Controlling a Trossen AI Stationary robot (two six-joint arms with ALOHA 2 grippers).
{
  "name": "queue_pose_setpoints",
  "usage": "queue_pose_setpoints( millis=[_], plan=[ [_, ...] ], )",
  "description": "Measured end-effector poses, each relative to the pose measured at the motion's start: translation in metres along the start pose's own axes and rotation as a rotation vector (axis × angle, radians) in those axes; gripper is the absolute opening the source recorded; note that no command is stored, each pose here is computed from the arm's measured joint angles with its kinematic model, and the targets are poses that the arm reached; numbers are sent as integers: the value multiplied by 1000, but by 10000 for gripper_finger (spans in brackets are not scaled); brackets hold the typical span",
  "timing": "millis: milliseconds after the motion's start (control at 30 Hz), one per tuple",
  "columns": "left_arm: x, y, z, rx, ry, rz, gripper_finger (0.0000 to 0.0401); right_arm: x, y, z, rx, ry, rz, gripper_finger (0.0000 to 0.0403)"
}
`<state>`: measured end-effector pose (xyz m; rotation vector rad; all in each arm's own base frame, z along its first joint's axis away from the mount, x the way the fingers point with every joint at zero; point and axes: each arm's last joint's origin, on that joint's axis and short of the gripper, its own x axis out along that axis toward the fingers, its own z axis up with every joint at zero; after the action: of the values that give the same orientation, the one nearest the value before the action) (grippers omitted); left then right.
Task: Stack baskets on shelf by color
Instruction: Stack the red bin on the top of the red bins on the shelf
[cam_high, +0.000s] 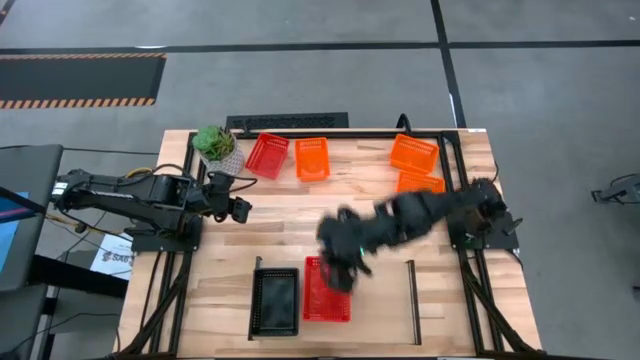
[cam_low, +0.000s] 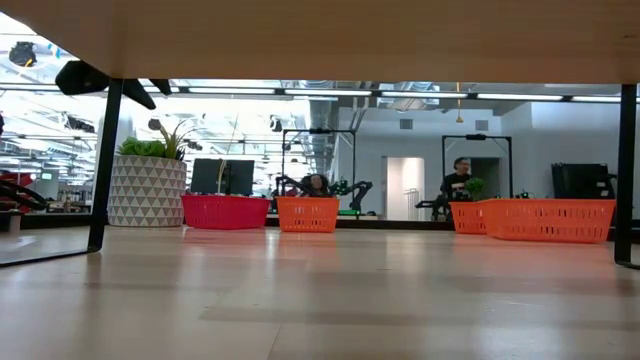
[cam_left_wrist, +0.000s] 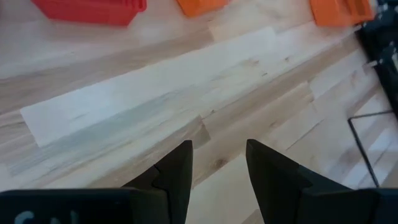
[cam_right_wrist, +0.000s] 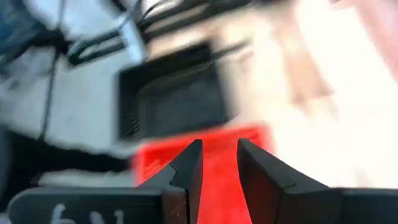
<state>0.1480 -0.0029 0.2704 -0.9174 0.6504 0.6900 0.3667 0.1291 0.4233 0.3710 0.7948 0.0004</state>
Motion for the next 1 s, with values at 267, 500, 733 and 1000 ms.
queue_pose_setpoints(
  millis=[267, 500, 733, 1000],
  plan=[
    [9, 2, 17, 63, -131, 76, 138, -4, -60, 30, 57, 46, 7, 141],
    [36, 4, 50, 182, -35, 263, 149, -32, -63, 29, 45, 33, 36, 138],
    [87, 28, 79, 222, 132, 431, 169, -45, -57, 23, -9, 24, 7, 128],
    [116, 33, 94, 336, 174, 484, 169, -45, -52, 17, -28, 53, 5, 127]
  ],
)
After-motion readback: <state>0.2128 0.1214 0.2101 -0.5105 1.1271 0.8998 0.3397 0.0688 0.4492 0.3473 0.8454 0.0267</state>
